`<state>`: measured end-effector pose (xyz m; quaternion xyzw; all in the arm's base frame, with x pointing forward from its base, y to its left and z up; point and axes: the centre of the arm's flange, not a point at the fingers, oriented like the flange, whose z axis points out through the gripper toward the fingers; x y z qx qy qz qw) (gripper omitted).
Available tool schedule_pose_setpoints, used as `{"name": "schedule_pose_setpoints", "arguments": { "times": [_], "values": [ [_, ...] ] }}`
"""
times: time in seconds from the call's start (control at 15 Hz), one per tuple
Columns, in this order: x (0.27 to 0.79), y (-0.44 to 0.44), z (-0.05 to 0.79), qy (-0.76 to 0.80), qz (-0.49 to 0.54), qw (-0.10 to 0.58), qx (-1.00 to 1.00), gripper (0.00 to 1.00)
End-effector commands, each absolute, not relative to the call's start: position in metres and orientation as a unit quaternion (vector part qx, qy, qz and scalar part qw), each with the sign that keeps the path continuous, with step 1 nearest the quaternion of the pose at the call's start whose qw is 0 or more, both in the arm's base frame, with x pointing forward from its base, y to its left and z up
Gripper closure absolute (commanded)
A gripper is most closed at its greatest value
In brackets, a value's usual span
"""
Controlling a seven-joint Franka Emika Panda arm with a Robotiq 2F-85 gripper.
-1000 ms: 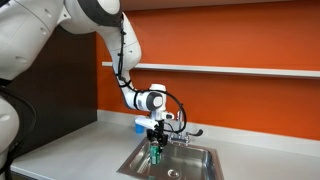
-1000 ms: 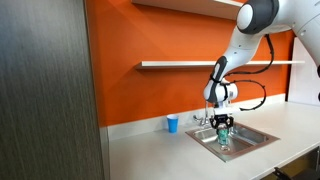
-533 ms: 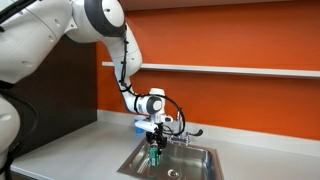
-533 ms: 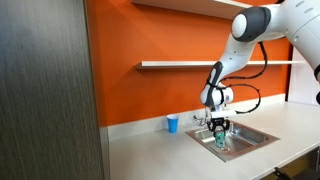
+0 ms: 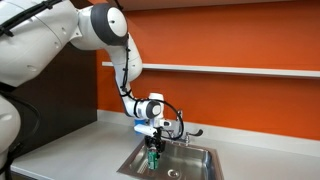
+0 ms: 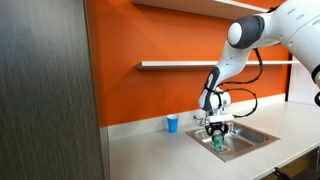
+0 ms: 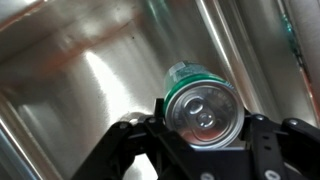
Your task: Put the can in the sink
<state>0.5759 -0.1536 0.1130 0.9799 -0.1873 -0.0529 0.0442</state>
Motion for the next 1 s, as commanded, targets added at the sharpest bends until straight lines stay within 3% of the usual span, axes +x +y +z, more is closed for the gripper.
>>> {"name": "schedule_pose_setpoints", "arguments": {
  "times": [0.0, 0.93],
  "values": [
    [0.584, -0.151, 0.107, -0.197, -0.05, 0.038, 0.978, 0.62],
    [0.58, -0.145, 0.083, -0.205, -0.066, 0.029, 0.976, 0.62]
  ]
}}
